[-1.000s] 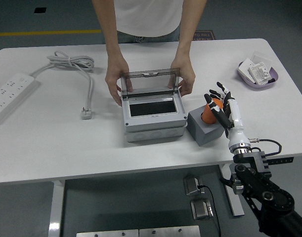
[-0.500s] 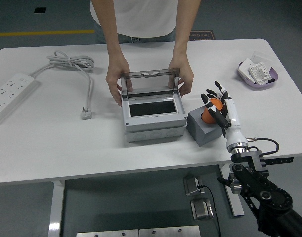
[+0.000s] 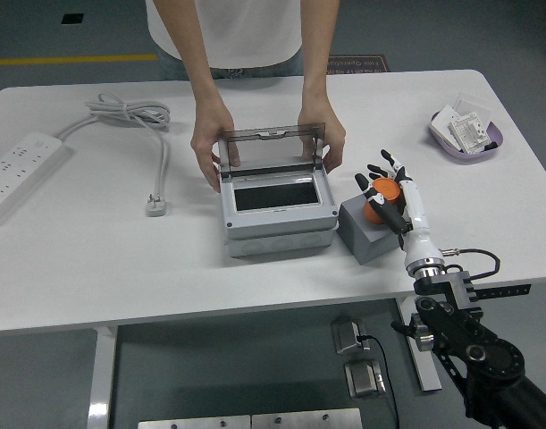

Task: Fetch the battery,place it into the box,close the lid of the box

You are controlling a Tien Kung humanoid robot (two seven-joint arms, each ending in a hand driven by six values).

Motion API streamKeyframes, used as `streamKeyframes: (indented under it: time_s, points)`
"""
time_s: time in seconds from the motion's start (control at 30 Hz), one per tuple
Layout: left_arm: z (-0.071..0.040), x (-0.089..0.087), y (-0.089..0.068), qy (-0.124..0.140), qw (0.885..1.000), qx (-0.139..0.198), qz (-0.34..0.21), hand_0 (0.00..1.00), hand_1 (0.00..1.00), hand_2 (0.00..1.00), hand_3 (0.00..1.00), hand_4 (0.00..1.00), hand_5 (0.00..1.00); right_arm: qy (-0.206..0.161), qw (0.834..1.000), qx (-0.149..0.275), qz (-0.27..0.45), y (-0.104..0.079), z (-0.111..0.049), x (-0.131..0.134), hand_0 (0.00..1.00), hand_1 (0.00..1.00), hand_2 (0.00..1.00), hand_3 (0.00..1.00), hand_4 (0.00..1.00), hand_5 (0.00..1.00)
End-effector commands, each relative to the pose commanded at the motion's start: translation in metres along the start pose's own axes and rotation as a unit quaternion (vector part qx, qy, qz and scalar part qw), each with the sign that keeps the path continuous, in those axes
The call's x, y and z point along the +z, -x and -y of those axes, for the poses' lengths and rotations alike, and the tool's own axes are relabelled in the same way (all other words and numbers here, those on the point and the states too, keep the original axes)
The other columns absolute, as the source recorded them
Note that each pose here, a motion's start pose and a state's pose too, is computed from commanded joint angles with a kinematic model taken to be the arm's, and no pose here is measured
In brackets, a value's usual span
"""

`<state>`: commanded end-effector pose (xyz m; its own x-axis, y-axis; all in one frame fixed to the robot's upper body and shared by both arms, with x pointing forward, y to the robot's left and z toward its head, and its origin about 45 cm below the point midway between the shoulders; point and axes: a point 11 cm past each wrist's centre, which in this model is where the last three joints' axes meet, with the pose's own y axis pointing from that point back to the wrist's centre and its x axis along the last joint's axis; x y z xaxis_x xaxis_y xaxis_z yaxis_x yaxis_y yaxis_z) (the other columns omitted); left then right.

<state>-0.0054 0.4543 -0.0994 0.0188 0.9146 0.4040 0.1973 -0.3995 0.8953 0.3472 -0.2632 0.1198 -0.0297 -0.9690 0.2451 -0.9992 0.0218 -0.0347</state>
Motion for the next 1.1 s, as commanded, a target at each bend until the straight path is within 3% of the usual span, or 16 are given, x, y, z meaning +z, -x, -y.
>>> streamKeyframes:
  time_s: [0.07,0.1,0.3,0.33,0.5,0.53,1.1]
  points:
    - [0.0000,0.0000,-0.0002,0.000,1.000,0.000,0.000,0.665,0.685,0.668,0.713,0.801,0.255,0.001,1.000,0.001,-0.002,-0.0004,-0.0004,0.0004,0.856,0.803,0.804,0.933,0.992,0.643]
    - [0.0000,0.0002,-0.0003,0.000,1.000,0.000,0.000,0.665,0.685,0.668,0.712,0.800,0.255,0.001,1.000,0.002,-0.003,-0.0006,-0.0005,0.0005,0.842,0.802,0.795,0.922,0.855,0.392]
    - [-0.0001,0.0006,-0.0006,0.001,1.000,0.001,0.001,0.665,0.685,0.668,0.712,0.800,0.255,0.002,1.000,0.003,-0.008,-0.0013,-0.0012,0.0012,0.842,0.802,0.795,0.922,0.855,0.392]
    - [-0.0001,0.0006,-0.0005,0.001,1.000,0.001,0.002,0.665,0.685,0.668,0.712,0.799,0.253,0.002,1.000,0.003,-0.008,-0.0013,-0.0013,0.0014,0.840,0.798,0.789,0.916,0.735,0.195]
    - [-0.0003,0.0013,-0.0006,0.002,1.000,0.001,0.002,0.665,0.685,0.668,0.712,0.799,0.253,0.003,1.000,0.002,-0.009,-0.0005,-0.0019,0.0019,0.840,0.798,0.789,0.916,0.735,0.195]
    - [-0.0003,0.0016,-0.0007,0.002,1.000,0.001,0.002,0.663,0.685,0.668,0.711,0.798,0.247,0.002,1.000,0.002,-0.010,-0.0002,-0.0020,0.0019,0.832,0.793,0.765,0.874,0.611,0.073]
    - [-0.0001,0.0008,-0.0018,0.002,1.000,0.002,0.002,0.662,0.685,0.667,0.711,0.799,0.239,0.002,1.000,0.003,-0.004,0.0013,-0.0024,0.0014,0.792,0.780,0.746,0.822,0.542,0.023]
